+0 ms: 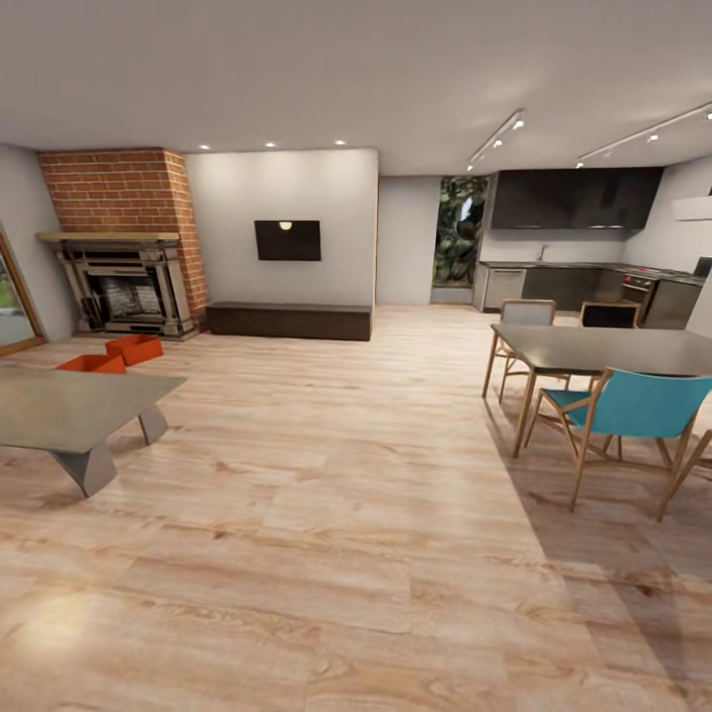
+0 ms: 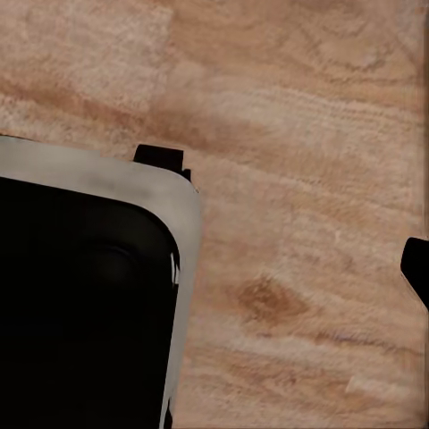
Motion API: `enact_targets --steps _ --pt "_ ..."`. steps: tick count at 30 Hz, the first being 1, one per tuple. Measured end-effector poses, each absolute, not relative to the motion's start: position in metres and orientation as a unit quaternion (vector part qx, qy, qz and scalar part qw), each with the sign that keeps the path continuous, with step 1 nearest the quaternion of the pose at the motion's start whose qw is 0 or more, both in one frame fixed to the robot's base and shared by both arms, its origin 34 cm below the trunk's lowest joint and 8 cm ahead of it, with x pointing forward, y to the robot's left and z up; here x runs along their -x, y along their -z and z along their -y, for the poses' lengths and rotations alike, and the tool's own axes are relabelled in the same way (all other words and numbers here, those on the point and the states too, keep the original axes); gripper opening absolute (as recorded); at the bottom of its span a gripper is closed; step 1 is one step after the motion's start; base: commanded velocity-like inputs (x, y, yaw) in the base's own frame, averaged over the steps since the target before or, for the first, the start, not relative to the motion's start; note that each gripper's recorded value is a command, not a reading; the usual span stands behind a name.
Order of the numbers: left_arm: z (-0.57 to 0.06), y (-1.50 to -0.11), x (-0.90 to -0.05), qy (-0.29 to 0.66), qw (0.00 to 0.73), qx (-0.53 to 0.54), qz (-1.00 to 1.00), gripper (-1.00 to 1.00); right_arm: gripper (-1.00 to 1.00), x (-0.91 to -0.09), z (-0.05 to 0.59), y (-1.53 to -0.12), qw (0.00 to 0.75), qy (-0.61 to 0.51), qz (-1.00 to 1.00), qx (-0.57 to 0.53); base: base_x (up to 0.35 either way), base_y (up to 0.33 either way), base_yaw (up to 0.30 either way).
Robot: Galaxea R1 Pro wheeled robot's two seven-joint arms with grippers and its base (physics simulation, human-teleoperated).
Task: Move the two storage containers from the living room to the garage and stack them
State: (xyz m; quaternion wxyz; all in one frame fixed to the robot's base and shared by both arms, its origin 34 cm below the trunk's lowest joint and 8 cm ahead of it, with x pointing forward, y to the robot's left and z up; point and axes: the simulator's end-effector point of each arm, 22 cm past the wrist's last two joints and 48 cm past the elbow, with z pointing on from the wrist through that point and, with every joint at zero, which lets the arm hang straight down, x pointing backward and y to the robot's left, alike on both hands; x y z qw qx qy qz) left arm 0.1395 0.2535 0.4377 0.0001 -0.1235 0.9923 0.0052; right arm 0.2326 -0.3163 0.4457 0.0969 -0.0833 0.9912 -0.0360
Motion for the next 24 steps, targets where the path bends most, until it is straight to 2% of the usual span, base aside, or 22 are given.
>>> enact_targets --steps 24 --pt "-0.259 -0.439 -0.174 -0.005 0.034 0.134 -0.990 1.00 1.00 -0.233 0.317 -0.446 0.097 0.036 -0.991 0.080 0.332 0.000 0.000"
